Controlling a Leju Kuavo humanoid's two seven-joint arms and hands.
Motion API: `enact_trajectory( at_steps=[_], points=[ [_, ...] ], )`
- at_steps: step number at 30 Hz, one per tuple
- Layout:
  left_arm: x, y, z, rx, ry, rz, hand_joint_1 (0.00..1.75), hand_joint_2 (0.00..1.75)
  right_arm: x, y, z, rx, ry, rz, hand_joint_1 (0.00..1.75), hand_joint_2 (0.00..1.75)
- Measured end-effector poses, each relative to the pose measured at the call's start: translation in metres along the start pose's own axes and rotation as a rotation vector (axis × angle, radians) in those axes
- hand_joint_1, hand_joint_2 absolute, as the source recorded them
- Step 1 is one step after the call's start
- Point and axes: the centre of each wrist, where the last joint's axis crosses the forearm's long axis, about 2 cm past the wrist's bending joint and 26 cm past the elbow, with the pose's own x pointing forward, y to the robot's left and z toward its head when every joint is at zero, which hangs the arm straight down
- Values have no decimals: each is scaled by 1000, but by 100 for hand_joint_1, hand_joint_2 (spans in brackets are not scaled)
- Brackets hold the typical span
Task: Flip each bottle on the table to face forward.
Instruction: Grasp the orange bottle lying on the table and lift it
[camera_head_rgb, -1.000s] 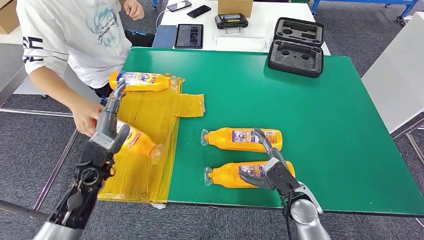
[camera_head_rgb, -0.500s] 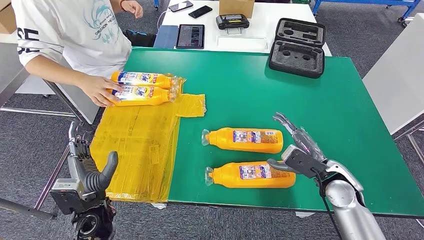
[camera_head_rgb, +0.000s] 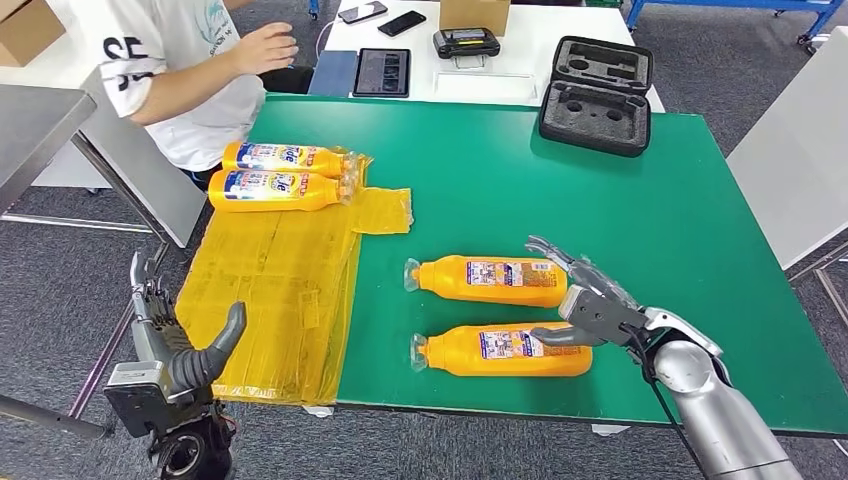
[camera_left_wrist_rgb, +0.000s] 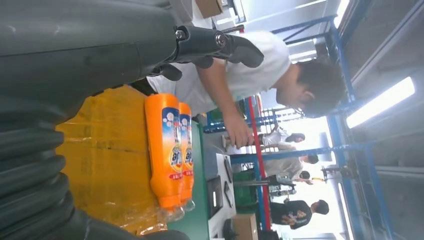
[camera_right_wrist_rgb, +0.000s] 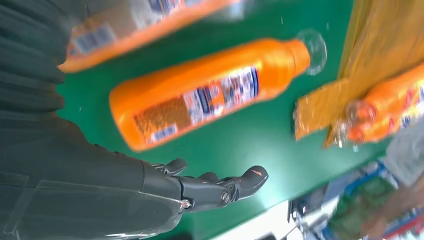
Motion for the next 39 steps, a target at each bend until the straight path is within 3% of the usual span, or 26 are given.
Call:
enact_trajectory(
  at_steps=[19, 39],
  points=[
    [3, -7, 0, -9, 5, 33, 0, 175, -14, 32, -6, 106, 89, -31, 0, 175],
    [3, -7, -2, 0, 5, 37, 0, 175, -22, 34, 8, 115, 179, -4, 0, 175]
  ],
)
